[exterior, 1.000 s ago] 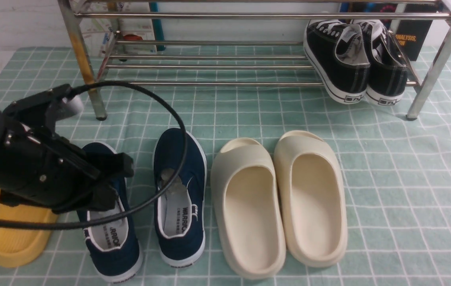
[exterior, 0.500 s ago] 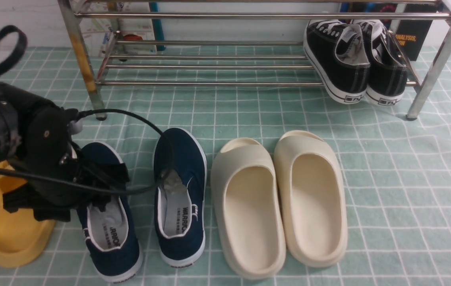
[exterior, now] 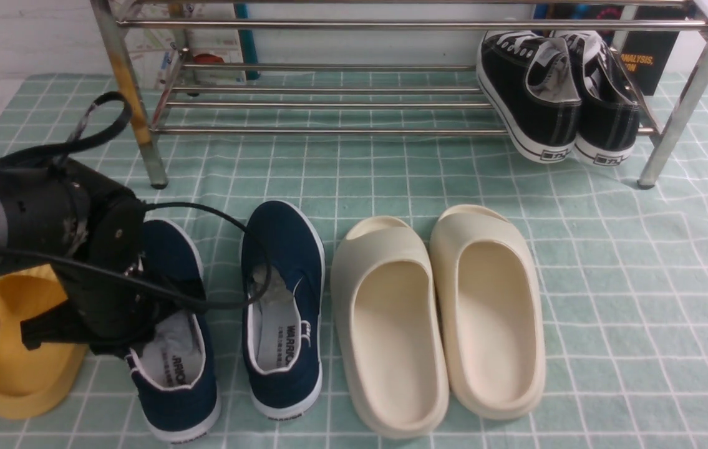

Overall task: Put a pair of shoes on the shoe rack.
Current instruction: Use the left arm to grab the shoe closest to it, then use the left arm to put a shoe into the shoe rack

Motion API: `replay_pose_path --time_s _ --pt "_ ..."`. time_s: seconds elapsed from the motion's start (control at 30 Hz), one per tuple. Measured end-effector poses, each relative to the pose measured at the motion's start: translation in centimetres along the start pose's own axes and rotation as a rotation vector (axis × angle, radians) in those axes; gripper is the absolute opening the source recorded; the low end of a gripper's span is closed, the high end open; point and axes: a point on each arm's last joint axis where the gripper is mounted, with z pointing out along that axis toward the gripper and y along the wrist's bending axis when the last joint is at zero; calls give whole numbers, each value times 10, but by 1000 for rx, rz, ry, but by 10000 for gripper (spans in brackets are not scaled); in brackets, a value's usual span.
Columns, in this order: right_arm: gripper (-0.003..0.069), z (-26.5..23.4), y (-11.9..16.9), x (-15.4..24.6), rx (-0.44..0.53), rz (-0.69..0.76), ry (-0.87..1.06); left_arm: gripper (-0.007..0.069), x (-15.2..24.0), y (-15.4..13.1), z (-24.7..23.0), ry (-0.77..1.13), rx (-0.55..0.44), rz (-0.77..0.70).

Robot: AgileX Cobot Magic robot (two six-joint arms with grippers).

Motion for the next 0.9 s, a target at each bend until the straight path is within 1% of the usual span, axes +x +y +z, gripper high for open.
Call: replay_pose_path --time_s 0.13,0.17,0.27,0.37,0.43,0.47,0.5,0.57,0.67,0.73,0.9 --pt "196 0 0 0 0 0 0 -3 -16 2 -49 -80 33 57" --pt "196 0 0 0 0 0 0 -3 -17 2 -52 -88 37 60" --pt "202 0 0 0 0 0 0 -3 -38 -5 -89 -164 83 140" --pt "206 0 0 0 0 0 0 -3 -50 -14 -100 -180 114 192" --pt "209 0 0 0 0 0 0 -3 -69 -35 -104 -174 169 253" --pt "210 0 0 0 0 0 0 -3 -71 -36 -103 -173 172 257" --pt "213 0 0 0 0 0 0 -3 -84 -50 -100 -162 193 283" --pt "215 0 0 0 0 0 0 -3 -94 -60 -96 -155 199 299" --pt "218 0 0 0 0 0 0 -3 -128 -90 -79 -151 194 338" --pt "220 0 0 0 0 0 0 -3 -137 -97 -75 -154 193 346" --pt "226 0 0 0 0 0 0 -3 -173 -126 -56 -188 191 355"
